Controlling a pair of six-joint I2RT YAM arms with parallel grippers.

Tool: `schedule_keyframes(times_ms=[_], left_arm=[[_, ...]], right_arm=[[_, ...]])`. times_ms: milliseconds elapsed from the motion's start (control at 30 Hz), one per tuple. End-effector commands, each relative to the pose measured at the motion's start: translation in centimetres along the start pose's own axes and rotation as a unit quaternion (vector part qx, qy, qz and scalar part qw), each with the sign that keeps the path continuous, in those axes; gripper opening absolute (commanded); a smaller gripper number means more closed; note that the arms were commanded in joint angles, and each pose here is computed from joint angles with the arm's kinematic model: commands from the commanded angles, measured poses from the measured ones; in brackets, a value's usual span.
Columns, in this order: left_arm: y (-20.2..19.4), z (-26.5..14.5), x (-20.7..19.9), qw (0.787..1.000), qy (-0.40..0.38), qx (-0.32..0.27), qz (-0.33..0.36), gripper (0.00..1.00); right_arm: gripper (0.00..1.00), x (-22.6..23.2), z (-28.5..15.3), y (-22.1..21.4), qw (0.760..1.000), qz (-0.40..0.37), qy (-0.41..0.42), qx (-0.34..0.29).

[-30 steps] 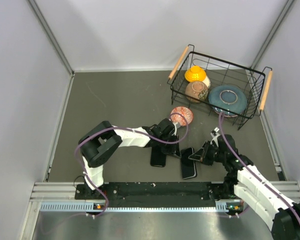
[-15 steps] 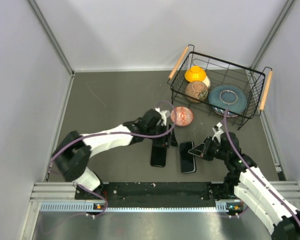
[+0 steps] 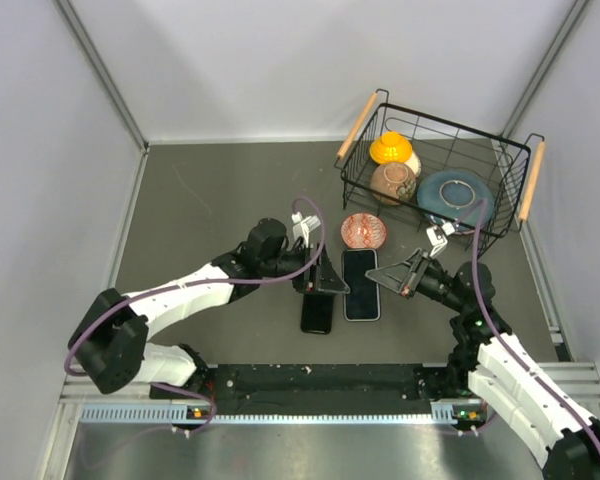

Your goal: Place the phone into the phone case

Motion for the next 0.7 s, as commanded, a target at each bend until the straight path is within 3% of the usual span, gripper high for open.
schedule_keyframes(times_ms=[0,233,400,433,500,567,667], left_arm=[[0.7,0.2,-2.7,0.994,-0.108,0.012,0.026,0.74],[0.7,1.2,-2.8,0.99,-0.139,0.029,0.021,0.7],[0.6,1.8,-3.1,0.986,-0.16,0.041,0.014,0.55],[0.6,1.9,-3.0,0.986,-0.161,0.042,0.012,0.44],[0.7,2.0,-3.0,0.986,-0.161,0.041,0.009,0.33],[0.6,1.9,-2.9,0.986,-0.16,0.038,0.01,0.17],[0.9,2.0,-2.9,0.986,-0.159,0.036,0.013,0.05]], right_arm=[[0.0,2.7,0.1,0.7,0.996,-0.026,0.09,0.001],[0.0,2.0,0.2,0.4,0.996,-0.013,0.087,0.001],[0.02,1.7,0.2,-0.1,0.995,-0.001,0.095,0.012],[0.07,1.5,0.2,-0.2,0.996,0.003,0.092,0.013],[0.13,1.4,0.1,-0.3,0.996,0.001,0.09,0.018],[0.25,1.3,0.0,-0.6,0.996,-0.003,0.085,0.027],[0.45,1.1,-0.5,-1.2,0.996,-0.012,0.082,0.044]])
Point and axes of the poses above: each gripper's point midway between its finger pads, its own z axis out along the fingers, its own x axis along the line the jaws close on, y = z × x, the point moved 8 cm from there along -z, back along the fingers, and after that the axes turned 6 degrees about -z, right-handed, at the moved point
